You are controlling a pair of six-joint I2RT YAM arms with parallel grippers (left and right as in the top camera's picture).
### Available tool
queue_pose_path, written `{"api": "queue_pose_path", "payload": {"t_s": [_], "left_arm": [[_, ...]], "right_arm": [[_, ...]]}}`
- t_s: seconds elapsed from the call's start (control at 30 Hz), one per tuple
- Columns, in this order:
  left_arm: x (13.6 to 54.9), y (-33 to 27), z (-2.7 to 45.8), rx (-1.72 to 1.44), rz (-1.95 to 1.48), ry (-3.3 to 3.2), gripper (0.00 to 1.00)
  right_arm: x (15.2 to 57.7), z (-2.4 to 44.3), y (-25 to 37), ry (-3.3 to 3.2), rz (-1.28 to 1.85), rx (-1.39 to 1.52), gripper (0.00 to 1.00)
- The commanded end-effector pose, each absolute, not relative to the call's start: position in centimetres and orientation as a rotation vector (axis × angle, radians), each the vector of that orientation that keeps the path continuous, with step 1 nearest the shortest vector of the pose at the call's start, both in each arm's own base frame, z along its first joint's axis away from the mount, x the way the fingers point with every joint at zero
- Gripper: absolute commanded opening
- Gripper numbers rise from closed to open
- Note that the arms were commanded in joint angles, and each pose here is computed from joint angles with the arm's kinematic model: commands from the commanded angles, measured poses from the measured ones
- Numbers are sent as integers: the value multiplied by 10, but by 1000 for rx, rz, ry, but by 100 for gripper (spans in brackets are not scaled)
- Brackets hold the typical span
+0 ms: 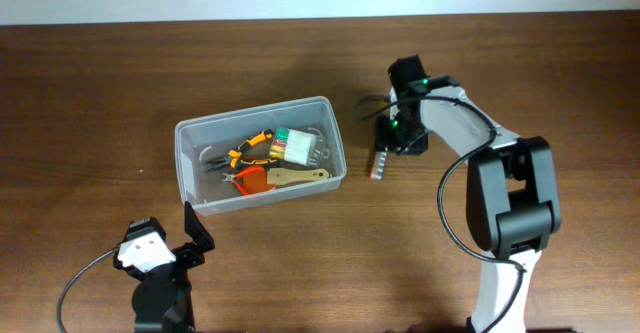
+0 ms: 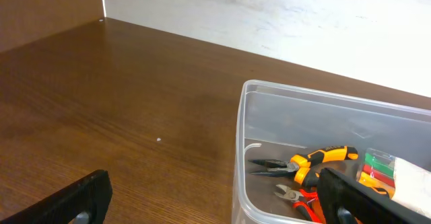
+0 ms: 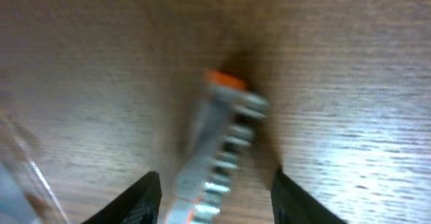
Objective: Pack container
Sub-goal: 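Grasp the orange bit strip with the right gripper, then carry the orange bit strip into the container and release it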
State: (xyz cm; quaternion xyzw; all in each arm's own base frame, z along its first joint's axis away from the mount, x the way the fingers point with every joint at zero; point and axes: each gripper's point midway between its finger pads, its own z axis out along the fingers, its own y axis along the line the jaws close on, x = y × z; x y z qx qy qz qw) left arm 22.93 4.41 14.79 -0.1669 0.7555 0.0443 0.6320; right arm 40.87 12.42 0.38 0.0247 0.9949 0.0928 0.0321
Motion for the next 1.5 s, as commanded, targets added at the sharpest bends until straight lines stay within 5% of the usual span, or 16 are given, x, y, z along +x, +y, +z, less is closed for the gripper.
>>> {"api": "queue_pose_path", "payload": {"t_s": [0.0, 0.3, 0.53, 0.83, 0.9, 1.1, 1.47], "left_arm": [[229, 44, 147, -374, 108, 1731, 99], [229, 44, 147, -374, 108, 1731, 99], [229, 44, 147, -374, 108, 1731, 99], [229, 44, 147, -373, 108, 1731, 99], [229, 44, 147, -374, 108, 1731, 99], [229, 44, 147, -374, 108, 1731, 99], [229, 44, 147, -374, 108, 1731, 99]], "right_arm": [[399, -8, 123, 3089, 268, 84, 52], [397, -15, 122, 3089, 265, 85, 25], [416, 0, 119, 3033, 268, 93, 23], [464, 172, 149, 2785, 333, -84, 13], [462, 206, 172, 2706, 349, -239, 4], [430, 245, 270, 2401, 309, -967, 4], [377, 151, 381, 1726, 139, -2010, 4]]}}
